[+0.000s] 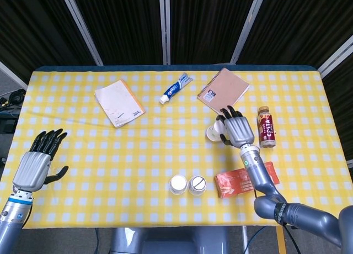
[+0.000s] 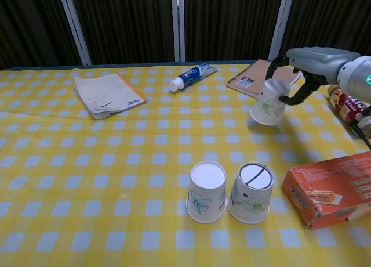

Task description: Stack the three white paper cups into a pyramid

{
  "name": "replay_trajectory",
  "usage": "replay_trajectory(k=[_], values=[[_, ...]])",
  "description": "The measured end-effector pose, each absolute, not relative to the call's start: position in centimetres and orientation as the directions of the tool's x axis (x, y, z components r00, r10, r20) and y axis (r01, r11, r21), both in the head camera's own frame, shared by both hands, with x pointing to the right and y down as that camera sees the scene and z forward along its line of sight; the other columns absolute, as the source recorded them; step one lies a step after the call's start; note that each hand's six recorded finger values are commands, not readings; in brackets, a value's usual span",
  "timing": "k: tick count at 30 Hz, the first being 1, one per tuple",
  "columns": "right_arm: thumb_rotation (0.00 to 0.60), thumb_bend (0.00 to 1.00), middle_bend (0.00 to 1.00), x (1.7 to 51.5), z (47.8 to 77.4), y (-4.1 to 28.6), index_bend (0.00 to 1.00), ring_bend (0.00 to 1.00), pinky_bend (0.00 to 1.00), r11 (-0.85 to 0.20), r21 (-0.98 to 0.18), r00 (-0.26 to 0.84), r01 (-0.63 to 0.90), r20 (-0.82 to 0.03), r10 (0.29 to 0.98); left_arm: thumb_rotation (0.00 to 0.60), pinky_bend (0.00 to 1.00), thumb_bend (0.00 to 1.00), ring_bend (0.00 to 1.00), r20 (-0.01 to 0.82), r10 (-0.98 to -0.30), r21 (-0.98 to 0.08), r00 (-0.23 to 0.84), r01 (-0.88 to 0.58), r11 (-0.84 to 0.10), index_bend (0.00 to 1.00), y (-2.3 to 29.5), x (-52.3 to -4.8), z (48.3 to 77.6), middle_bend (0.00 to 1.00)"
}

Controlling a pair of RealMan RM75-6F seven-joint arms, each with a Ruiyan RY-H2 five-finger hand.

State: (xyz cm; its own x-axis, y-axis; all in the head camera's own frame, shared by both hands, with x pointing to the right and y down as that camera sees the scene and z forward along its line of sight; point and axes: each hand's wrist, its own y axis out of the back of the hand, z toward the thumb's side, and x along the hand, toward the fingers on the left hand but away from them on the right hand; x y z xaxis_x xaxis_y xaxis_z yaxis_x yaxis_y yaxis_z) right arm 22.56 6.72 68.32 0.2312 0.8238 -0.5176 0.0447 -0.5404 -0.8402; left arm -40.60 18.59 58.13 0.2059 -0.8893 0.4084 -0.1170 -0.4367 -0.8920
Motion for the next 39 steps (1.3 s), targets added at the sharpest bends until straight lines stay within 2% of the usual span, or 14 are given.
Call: replay_trajectory(k=[11, 17, 21, 33, 39], values=[[0.600, 0.32, 0.14, 17.8, 63.0, 9.7, 0.43, 0.00, 0.21, -0.565, -0.812, 0.415, 0.144, -0.469, 0.780, 0.600, 0.00, 0.31, 0.00, 0.397, -0.895, -0.899, 0.203, -0.111, -0.424, 0.00, 18.9, -40.7, 57.7, 0.00], [0.600, 0.32, 0.14, 16.3, 59.7, 12.9, 0.43, 0.00, 0.21, -0.592, -0.792, 0.518, 0.146, -0.449, 0.728, 0.600, 0.00, 0.31, 0.00, 0.385, -0.901, -0.905, 0.202, -0.111, -0.411, 0.00, 19.2, -40.7, 57.3, 0.00], [0.600, 0.32, 0.14, 16.3, 58.4, 14.6, 0.43, 0.00, 0.21, -0.599, -0.789, 0.544, 0.136, -0.446, 0.711, 0.600, 0.00, 0.31, 0.00, 0.375, -0.903, -0.908, 0.208, -0.111, -0.403, 0.00, 19.4, -40.5, 56.9, 0.00], [0.600, 0.32, 0.14, 16.2, 58.0, 18.3, 0.43, 0.00, 0.21, -0.622, -0.780, 0.581, 0.065, -0.477, 0.659, 0.600, 0.00, 0.31, 0.00, 0.366, -0.906, -0.912, 0.211, -0.111, -0.395, 0.00, 19.7, -40.4, 56.5, 0.00], [0.600, 0.32, 0.14, 16.6, 58.0, 19.1, 0.43, 0.00, 0.21, -0.632, -0.774, 0.578, 0.040, -0.498, 0.646, 0.600, 0.00, 0.31, 0.00, 0.368, -0.906, -0.912, 0.208, -0.110, -0.396, 0.00, 19.7, -40.4, 56.6, 0.00]])
